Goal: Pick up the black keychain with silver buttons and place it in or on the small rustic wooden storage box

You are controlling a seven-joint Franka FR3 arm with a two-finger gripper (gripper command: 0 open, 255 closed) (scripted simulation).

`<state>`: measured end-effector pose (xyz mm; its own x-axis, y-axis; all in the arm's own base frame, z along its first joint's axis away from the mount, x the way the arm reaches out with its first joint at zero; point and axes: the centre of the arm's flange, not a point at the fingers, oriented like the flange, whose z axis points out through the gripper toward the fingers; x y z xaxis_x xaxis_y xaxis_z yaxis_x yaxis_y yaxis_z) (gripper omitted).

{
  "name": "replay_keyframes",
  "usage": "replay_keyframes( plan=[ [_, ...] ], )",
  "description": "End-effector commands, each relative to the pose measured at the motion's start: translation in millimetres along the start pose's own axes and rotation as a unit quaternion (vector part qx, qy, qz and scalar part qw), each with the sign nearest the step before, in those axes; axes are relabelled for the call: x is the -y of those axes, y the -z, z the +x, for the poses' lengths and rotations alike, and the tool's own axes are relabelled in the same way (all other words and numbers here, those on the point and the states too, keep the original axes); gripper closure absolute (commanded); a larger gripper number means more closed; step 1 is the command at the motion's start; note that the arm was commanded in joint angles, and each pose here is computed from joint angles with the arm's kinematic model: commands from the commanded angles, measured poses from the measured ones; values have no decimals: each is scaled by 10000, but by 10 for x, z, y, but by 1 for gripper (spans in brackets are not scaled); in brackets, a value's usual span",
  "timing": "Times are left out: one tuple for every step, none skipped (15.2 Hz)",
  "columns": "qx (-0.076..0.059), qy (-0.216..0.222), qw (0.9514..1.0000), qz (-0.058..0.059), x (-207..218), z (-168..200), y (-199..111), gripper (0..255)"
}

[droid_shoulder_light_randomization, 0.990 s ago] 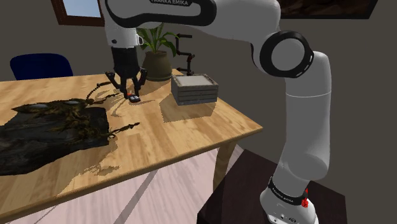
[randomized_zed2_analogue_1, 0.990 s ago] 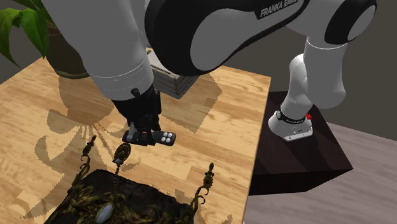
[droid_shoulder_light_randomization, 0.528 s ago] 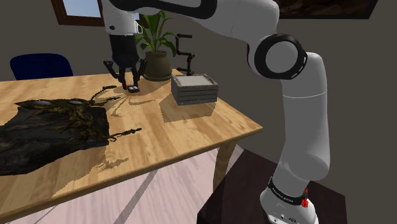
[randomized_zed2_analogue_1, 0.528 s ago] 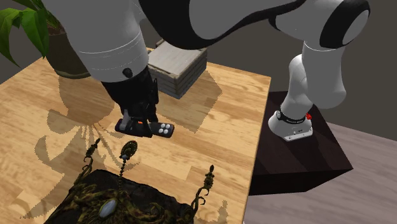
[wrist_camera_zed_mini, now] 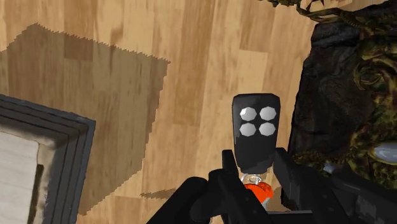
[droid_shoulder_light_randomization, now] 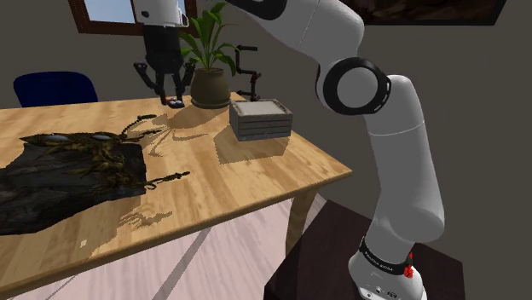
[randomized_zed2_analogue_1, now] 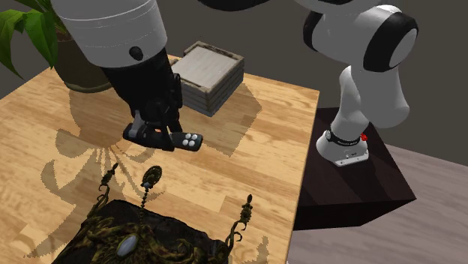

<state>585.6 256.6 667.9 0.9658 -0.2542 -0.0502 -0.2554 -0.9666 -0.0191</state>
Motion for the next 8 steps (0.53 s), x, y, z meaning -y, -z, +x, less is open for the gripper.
replay_keyframes(
  plan=[
    [4,-3,10000,-3,-134,9,58,255],
    [4,-4,10000,-3,-265,24,66,255],
    [4,-3,10000,-3,-395,40,75,255],
    [4,-4,10000,-3,-526,55,83,255],
    [4,-4,10000,-3,-657,70,91,255],
    [4,-4,10000,-3,-788,85,99,255],
    [4,-4,10000,-3,-919,101,107,255],
    [4,-4,10000,-3,-1050,116,115,255]
  ],
)
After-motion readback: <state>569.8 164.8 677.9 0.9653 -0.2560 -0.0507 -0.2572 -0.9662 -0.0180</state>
